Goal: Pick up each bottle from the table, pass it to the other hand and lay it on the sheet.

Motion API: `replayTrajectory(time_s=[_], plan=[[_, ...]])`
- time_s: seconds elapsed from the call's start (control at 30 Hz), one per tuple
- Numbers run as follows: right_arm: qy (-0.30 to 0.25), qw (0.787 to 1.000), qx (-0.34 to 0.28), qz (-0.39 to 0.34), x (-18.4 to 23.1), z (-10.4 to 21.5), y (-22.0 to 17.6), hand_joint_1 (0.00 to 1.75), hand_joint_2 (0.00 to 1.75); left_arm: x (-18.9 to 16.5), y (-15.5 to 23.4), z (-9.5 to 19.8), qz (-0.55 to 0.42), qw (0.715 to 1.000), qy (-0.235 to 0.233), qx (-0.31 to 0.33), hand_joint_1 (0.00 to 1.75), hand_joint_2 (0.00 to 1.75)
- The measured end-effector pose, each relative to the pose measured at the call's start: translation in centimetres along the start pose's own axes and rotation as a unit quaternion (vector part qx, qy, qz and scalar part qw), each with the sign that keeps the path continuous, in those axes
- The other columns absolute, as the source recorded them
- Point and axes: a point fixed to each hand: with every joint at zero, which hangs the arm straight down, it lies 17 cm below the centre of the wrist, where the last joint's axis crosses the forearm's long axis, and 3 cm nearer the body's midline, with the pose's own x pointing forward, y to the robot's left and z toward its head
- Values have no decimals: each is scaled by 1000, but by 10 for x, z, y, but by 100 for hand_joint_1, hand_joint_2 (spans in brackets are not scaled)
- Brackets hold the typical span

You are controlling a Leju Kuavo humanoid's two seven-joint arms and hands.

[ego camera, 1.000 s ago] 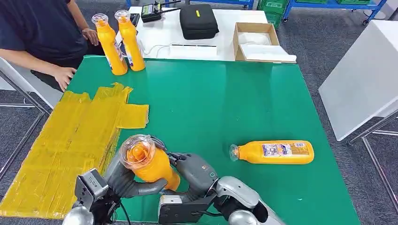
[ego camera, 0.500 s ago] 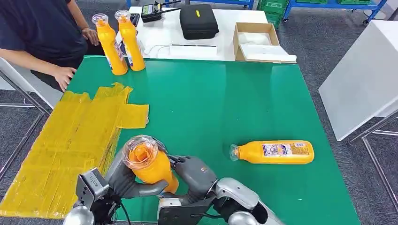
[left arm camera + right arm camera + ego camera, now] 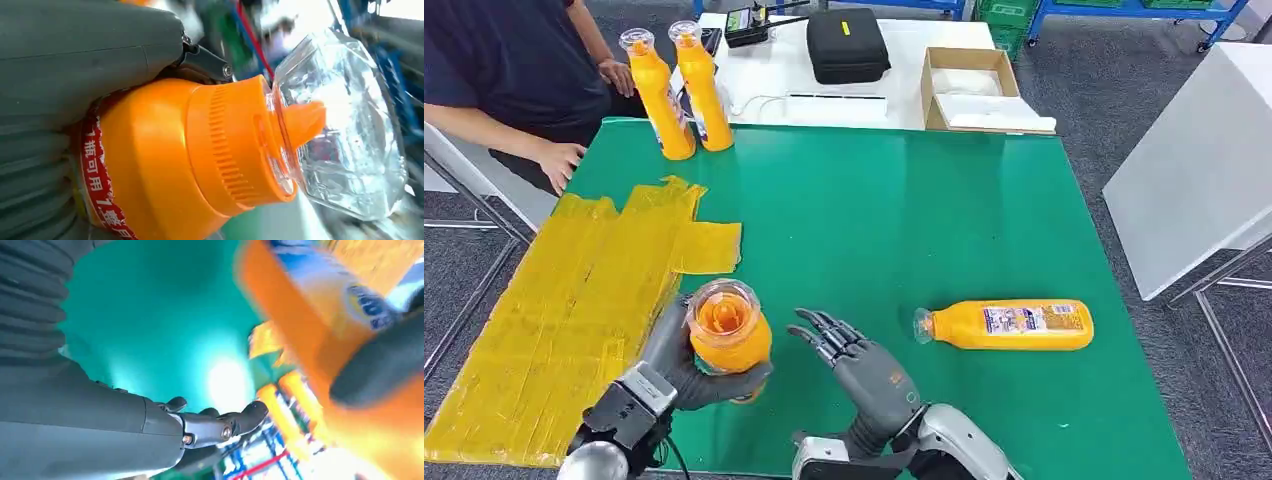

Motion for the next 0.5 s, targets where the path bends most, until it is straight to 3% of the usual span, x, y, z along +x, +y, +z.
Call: replayTrajectory(time_s=[0.07, 0.17, 0.23, 0.33, 0.5], plan=[[10, 999, -22, 27, -4, 13, -12, 0, 0, -12, 12, 7, -109, 994, 3, 14, 175, 175], [20, 998, -46, 39, -9, 27, -29, 0, 0, -23, 22, 16, -180, 983, 11, 22, 175, 175], [31, 996, -75, 47, -11, 36, -45, 0, 0, -29, 29, 24, -293, 956, 5, 24, 175, 175], [55, 993, -90, 52, -25, 49, -71, 0, 0, -46, 32, 41, -470, 882, -21, -5, 175, 175], [81, 992, -67, 75, -61, 68, -104, 0, 0, -92, 20, 73, -533, 843, -23, -77, 175, 175]])
